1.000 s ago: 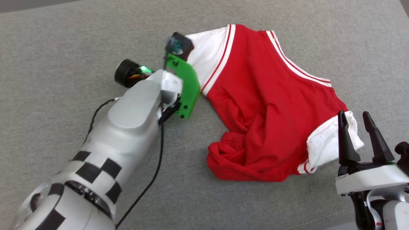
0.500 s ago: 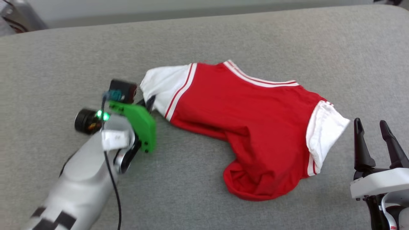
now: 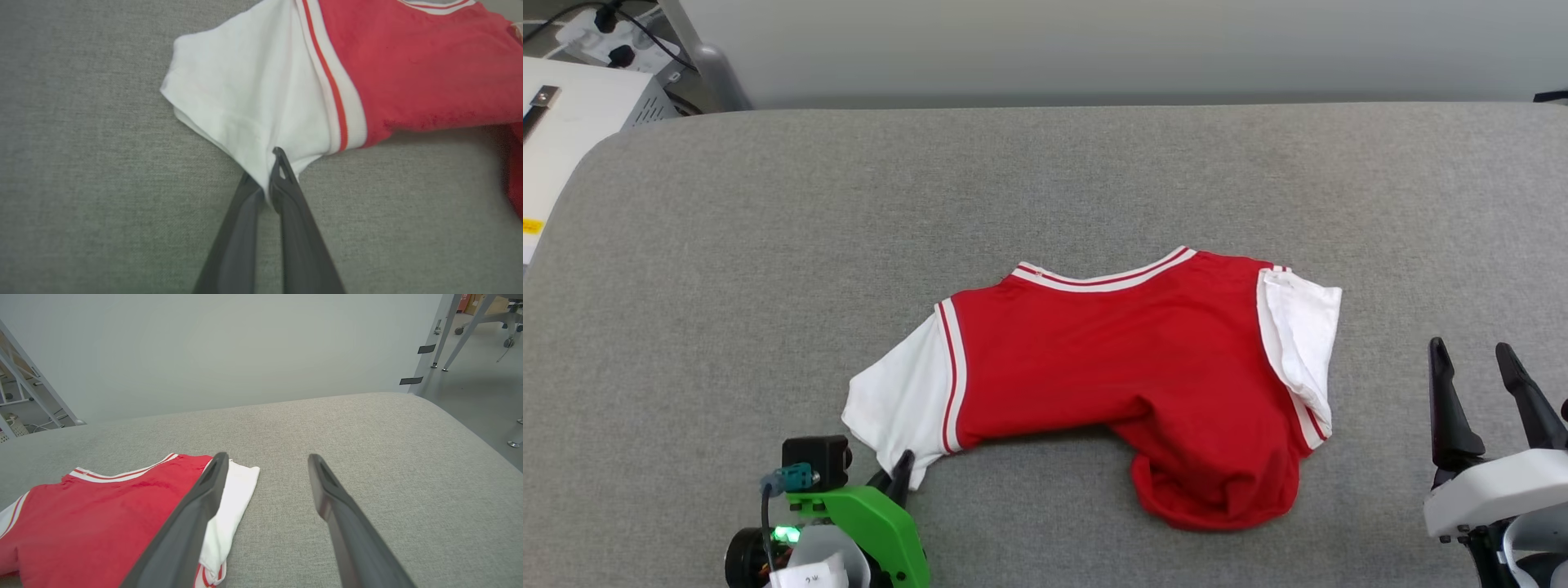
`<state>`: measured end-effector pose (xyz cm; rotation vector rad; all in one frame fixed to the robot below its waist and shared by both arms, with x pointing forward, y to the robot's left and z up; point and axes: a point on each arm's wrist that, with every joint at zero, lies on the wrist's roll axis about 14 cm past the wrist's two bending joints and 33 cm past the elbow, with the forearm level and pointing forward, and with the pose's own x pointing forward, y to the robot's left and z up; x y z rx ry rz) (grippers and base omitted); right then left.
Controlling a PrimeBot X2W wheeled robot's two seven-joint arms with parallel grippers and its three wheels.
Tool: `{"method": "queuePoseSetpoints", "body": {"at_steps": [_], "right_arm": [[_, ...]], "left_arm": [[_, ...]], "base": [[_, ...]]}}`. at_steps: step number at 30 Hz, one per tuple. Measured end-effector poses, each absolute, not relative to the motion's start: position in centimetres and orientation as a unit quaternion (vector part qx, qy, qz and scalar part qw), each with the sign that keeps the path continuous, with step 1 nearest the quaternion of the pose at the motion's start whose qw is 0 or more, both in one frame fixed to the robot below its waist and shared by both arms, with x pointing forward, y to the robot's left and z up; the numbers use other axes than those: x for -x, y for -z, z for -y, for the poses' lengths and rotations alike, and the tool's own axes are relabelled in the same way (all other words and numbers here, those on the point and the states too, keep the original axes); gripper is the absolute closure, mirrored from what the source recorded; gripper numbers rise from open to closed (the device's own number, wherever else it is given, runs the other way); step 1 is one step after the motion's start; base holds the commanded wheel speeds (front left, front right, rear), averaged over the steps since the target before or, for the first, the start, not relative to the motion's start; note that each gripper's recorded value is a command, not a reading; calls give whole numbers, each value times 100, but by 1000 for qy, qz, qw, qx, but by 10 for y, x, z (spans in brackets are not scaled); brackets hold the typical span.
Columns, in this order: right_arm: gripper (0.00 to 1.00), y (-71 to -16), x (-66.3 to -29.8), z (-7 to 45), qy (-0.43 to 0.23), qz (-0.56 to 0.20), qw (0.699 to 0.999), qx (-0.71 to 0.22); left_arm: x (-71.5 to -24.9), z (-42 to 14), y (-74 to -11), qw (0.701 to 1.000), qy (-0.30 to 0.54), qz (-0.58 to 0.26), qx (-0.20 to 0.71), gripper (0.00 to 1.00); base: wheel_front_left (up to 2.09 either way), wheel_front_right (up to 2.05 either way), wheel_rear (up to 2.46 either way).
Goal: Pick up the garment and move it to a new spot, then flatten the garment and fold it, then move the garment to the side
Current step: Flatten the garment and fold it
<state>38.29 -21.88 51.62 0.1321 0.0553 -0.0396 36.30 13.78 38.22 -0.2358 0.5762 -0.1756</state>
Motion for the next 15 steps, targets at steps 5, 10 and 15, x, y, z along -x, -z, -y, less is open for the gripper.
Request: {"method": "queuePoseSetpoints", "body": {"at_steps": [5,10,15], "right_arm": [[0,-518,-379,215,13,-36,997,-62],[0,-511,-375,207,2,-68,996,-49],[0,-479,-370,195,-22,-157,986,-40]], "left_arm": [[-364,-137,-405,963,78,-222,133,0],[-387,-150,-461,985,60,-94,132,0],[-398,-158,-499,991,56,-26,116,0]], "base": [[0,0,0],[0,0,0],[0,0,0]]}}
